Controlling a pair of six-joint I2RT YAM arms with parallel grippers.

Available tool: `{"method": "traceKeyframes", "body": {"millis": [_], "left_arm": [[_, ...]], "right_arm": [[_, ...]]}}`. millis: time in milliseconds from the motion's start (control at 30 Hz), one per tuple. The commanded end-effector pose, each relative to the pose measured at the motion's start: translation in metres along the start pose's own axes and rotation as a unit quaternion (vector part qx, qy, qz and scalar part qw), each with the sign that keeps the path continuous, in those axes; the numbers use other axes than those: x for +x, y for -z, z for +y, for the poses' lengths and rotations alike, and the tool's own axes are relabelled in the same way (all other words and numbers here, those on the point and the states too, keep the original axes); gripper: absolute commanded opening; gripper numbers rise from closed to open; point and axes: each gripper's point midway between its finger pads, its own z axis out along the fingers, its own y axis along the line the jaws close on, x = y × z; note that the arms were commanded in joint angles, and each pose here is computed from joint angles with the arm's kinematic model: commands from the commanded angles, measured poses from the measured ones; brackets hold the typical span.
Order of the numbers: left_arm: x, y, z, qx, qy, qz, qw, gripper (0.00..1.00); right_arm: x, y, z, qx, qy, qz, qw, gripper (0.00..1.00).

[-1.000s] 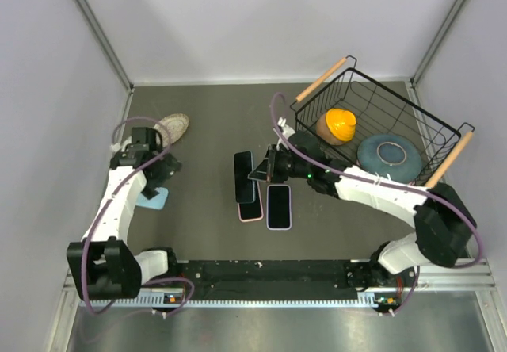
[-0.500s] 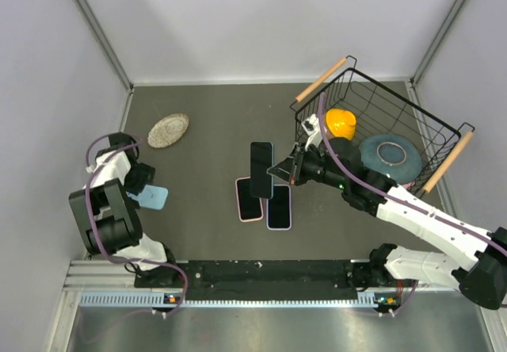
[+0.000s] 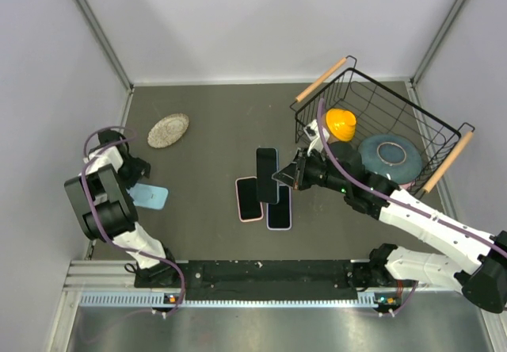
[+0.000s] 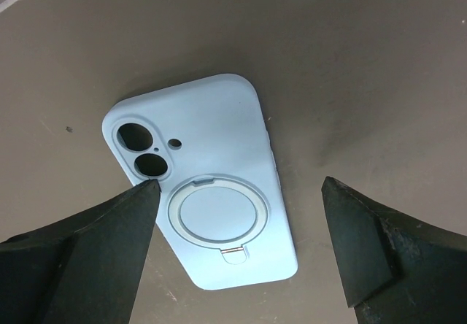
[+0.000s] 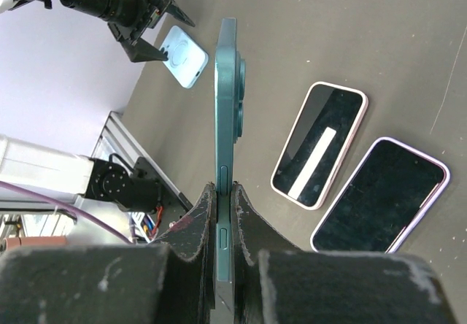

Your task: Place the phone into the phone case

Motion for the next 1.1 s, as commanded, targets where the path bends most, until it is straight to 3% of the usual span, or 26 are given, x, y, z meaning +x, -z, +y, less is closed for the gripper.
{"method": "traceKeyframes", "body": {"millis": [0,100,233,333,467,667,833,900,1000,1067], "left_arm": [[0.006,-0.01,0.007,-0.017,-0.013,0.02,1.0,0.99],[0.017,-0.017,0.01,-0.021,-0.018,0.041,0.999,0.97],[0.038,-0.016,0.001,0.01,-0.04,0.061,0.997,0.84],[0.053,-0.008,-0.019,0.061,-0.109,0.062,0.99,0.76],[0.093,0.015,-0.062,0.134,-0.237,0.082,0.959,0.76],[0.141,0.046,-0.097,0.163,-0.355,0.074,0.918,0.75],[0.177,0.073,-0.114,0.215,-0.426,0.08,0.875,0.76],[0.182,0.074,-0.112,0.215,-0.435,0.086,0.87,0.82],[0.184,0.074,-0.104,0.211,-0.429,0.085,0.874,0.89],[0.173,0.074,-0.091,0.173,-0.391,0.061,0.902,0.96]], "right_arm": [[-0.031,0.01,0.024,-0.036,0.017,-0.054,0.998,0.0],[-0.033,0.01,0.026,-0.037,0.017,-0.054,0.998,0.0],[-0.033,0.01,0.025,-0.033,0.018,-0.053,0.998,0.0],[-0.034,0.011,0.026,-0.032,0.022,-0.053,0.998,0.0],[-0.035,0.014,0.018,-0.017,0.035,-0.061,0.997,0.0],[-0.041,0.022,0.014,-0.005,0.038,-0.076,0.996,0.0],[-0.039,0.022,0.015,-0.008,0.036,-0.072,0.997,0.0],[-0.039,0.023,0.015,-0.008,0.034,-0.073,0.997,0.0],[-0.037,0.023,0.012,-0.005,0.033,-0.073,0.997,0.0],[-0.035,0.023,0.011,-0.004,0.03,-0.072,0.997,0.0]]}}
